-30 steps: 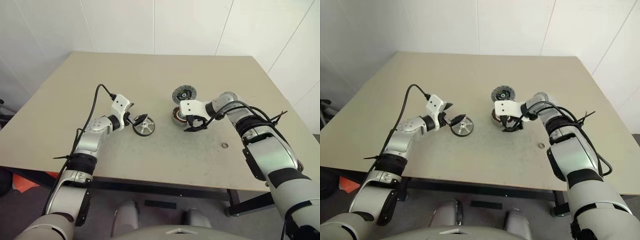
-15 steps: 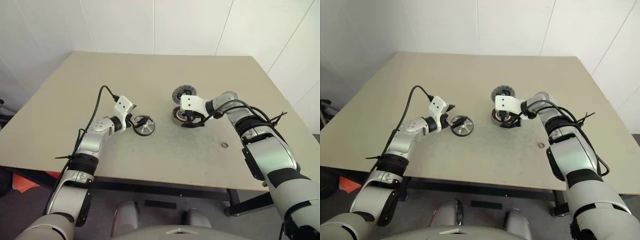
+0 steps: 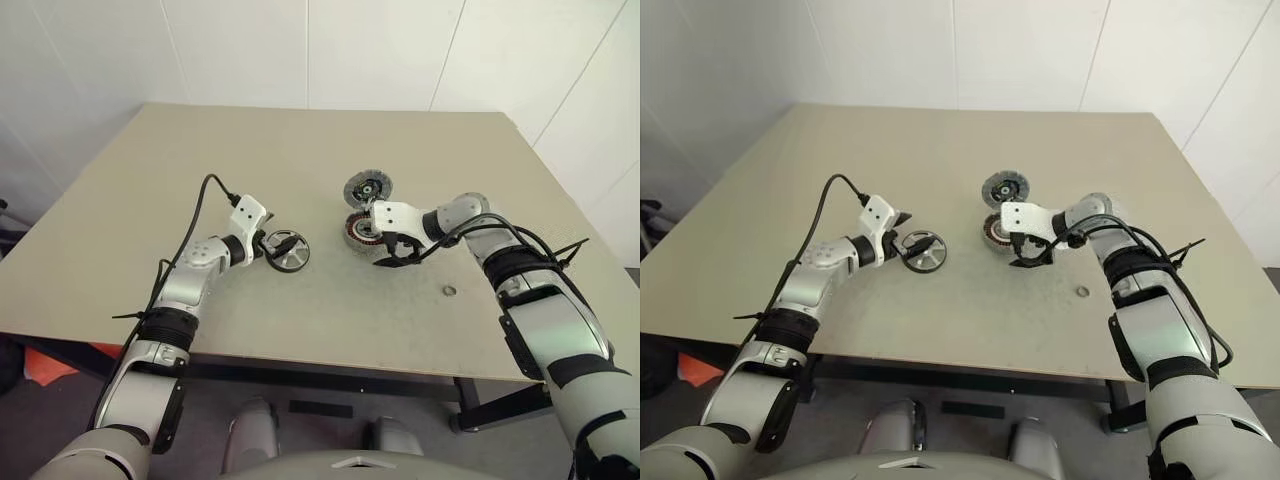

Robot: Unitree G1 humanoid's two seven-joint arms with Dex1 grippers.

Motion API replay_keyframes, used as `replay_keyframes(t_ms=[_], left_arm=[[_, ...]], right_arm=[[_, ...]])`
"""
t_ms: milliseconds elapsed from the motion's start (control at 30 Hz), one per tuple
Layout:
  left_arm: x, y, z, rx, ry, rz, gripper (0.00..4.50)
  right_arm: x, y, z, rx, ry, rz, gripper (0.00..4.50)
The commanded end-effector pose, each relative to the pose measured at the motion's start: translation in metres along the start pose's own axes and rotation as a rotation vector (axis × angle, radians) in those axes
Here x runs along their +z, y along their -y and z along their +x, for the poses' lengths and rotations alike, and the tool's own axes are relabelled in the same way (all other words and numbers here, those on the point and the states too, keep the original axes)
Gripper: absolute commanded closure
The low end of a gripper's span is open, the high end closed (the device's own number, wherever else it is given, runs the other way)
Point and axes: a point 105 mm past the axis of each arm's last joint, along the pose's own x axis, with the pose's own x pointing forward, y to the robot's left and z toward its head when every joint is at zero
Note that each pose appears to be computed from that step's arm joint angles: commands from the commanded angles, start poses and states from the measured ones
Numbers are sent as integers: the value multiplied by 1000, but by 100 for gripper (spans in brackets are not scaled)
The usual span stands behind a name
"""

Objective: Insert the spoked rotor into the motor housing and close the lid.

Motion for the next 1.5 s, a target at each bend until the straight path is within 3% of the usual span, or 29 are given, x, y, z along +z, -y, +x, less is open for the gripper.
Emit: replay_keyframes(t_ms=[33,833,1000,1367,1500], left_arm=[[16,-2,2,-5,45,38,0],[11,-2,0,30,53,14,0],[11,-2,-2,38,55,11,0],[11,-1,-2,39,55,10,0],[11,-1,-1,37,56,11,0]], right_arm=[[10,9,-8,-37,31,-17,1],[15,8,3,103,-87,-94,1],[15,14,2,106,-114,-92,152],[15,20,-3,86,-125,-103,152],[13,18,-6,92,-121,-105,254]])
